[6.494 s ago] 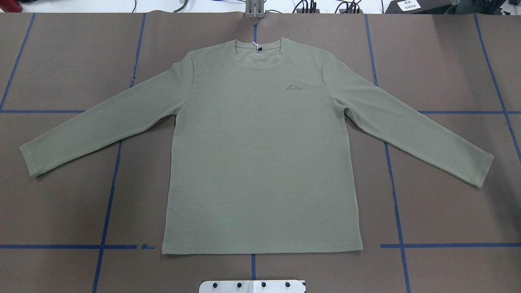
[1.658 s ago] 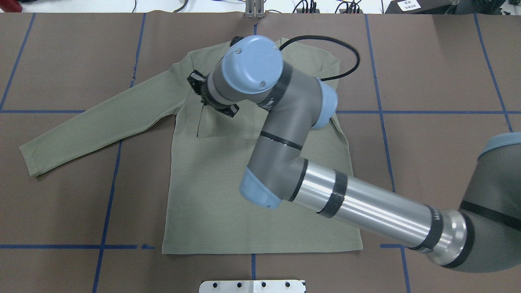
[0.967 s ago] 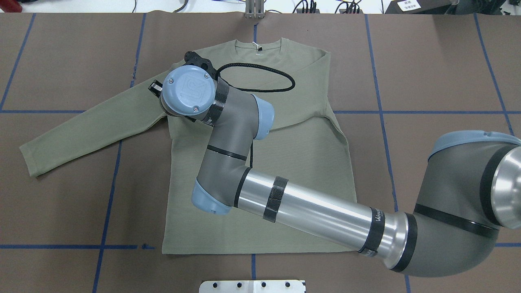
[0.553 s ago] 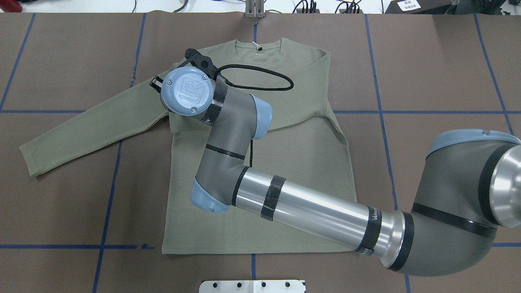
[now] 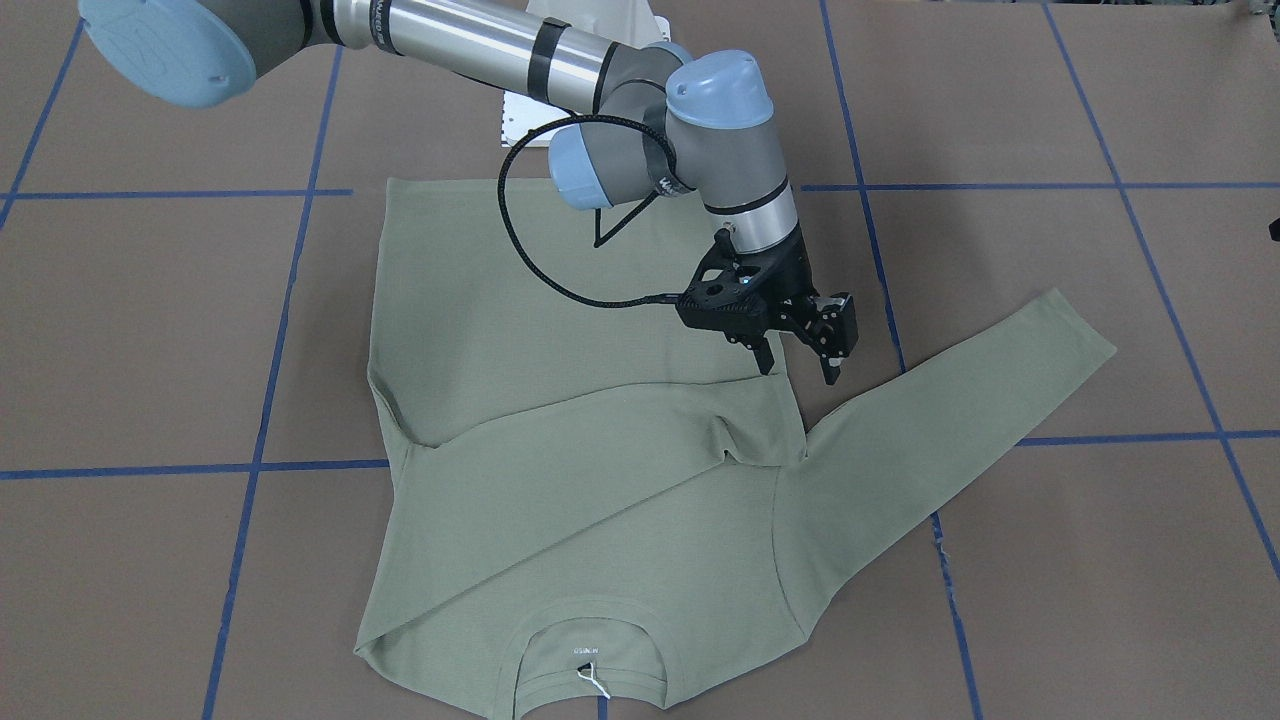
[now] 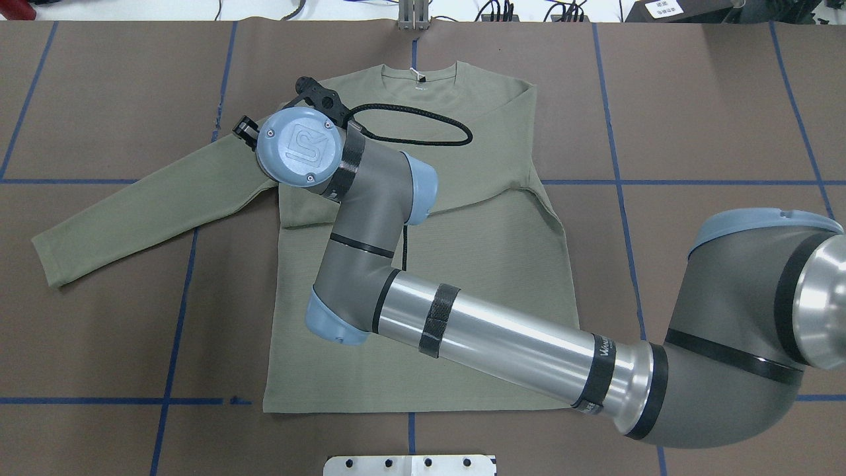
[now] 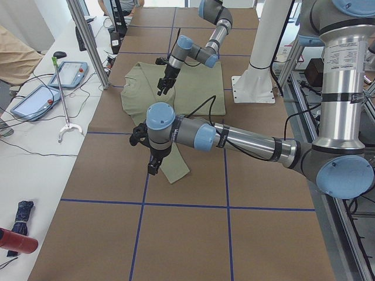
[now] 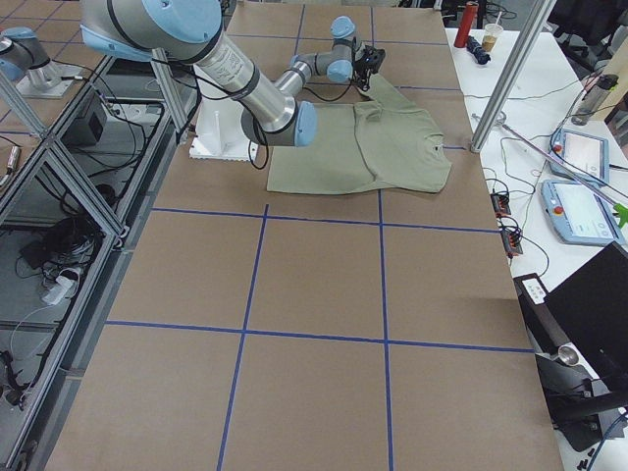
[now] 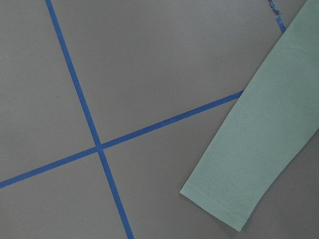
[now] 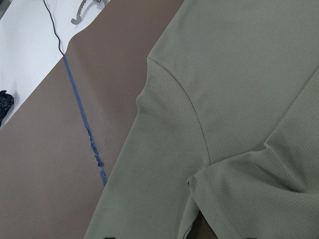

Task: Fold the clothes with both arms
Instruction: 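Carry the sleeve across the shirt body with the right gripper, then release the sleeve on the shirt and raise the right gripper away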

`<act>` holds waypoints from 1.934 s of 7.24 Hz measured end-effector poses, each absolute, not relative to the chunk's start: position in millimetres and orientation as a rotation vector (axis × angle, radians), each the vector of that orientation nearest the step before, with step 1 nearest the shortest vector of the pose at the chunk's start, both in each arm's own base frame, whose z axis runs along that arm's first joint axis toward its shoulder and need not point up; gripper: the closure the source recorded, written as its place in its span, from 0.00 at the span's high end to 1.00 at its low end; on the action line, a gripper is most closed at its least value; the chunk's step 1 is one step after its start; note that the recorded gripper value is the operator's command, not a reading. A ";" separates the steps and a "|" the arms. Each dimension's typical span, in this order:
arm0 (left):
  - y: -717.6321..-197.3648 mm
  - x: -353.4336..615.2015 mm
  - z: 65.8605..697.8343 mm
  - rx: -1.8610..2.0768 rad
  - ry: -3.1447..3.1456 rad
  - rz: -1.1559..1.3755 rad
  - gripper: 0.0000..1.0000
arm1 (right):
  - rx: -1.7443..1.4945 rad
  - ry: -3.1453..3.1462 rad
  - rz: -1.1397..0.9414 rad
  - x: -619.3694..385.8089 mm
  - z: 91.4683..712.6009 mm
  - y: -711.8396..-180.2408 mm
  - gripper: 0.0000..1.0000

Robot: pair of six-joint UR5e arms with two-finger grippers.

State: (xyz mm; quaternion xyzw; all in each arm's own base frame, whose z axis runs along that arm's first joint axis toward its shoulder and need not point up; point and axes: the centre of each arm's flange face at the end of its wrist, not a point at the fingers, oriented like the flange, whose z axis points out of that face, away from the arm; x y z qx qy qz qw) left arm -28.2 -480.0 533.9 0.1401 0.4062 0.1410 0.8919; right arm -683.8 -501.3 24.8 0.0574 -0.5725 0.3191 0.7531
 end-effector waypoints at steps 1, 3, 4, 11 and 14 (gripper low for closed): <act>-477.2 -28.3 528.7 0.301 0.844 0.297 1.00 | 0.126 -1.248 0.698 -682.8 28.0 -502.1 1.00; -476.3 -28.4 519.0 0.321 0.843 0.306 1.00 | 0.123 -1.256 0.698 -674.6 37.5 -500.5 1.00; -479.6 -28.0 513.6 0.333 0.843 0.313 1.00 | 0.123 -1.269 0.693 -662.2 50.6 -496.3 1.00; -502.0 -19.4 483.4 0.358 0.928 0.325 1.00 | 0.048 -1.242 0.617 -565.5 151.0 -523.4 1.00; -510.4 2.2 521.8 0.242 0.908 0.259 0.99 | 0.060 -1.162 0.560 -454.4 237.7 -569.3 1.00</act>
